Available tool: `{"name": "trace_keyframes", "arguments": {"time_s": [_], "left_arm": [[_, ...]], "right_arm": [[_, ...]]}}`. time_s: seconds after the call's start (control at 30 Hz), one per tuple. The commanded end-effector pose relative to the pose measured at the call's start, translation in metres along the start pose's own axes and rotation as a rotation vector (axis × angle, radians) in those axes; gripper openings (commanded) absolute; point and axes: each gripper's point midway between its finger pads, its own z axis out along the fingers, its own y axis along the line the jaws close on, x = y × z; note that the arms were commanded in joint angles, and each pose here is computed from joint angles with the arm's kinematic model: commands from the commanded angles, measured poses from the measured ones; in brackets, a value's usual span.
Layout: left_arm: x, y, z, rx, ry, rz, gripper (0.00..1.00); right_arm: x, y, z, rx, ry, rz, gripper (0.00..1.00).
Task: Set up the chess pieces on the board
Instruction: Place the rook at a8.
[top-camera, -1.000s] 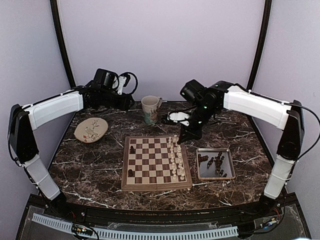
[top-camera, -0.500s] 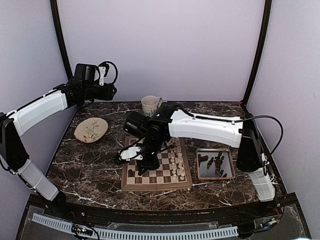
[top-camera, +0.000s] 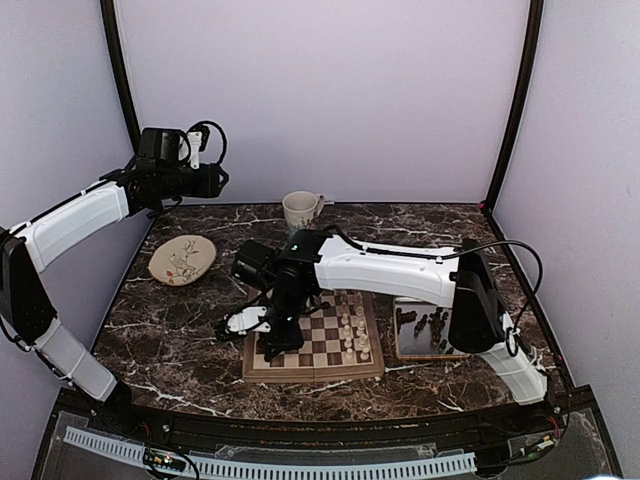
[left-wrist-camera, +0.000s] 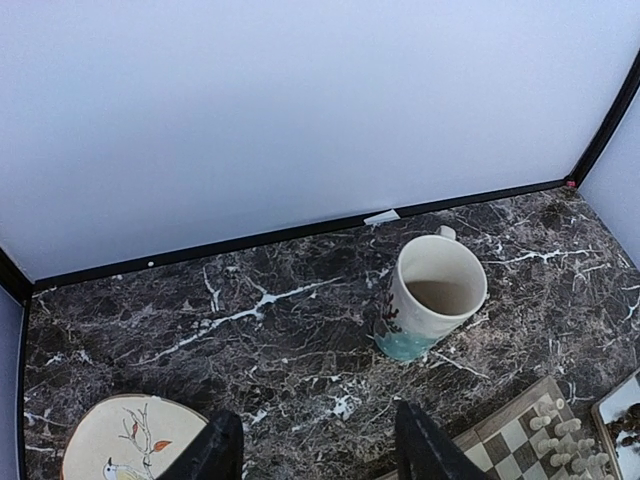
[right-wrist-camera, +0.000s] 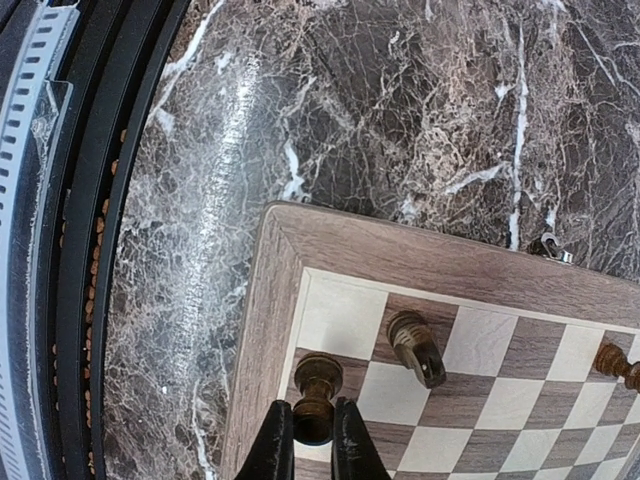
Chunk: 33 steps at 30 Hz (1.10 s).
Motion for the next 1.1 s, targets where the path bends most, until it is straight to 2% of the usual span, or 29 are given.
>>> {"name": "trace_keyframes", "arguments": {"time_s": [0.0, 1.07], "left_arm": [[-0.016, -0.01, -0.015, 0.053, -0.05, -0.013, 0.53], [-0.008, -0.021, -0.008, 0.121, -0.011, -0.018, 0.52]], "right_arm": [[-0.013, 0.001, 0.004, -0.008, -0.028, -0.007, 0.03], [-0.015, -0.004, 0.031, -0.001, -0.014, -0.031, 0.06]]}}
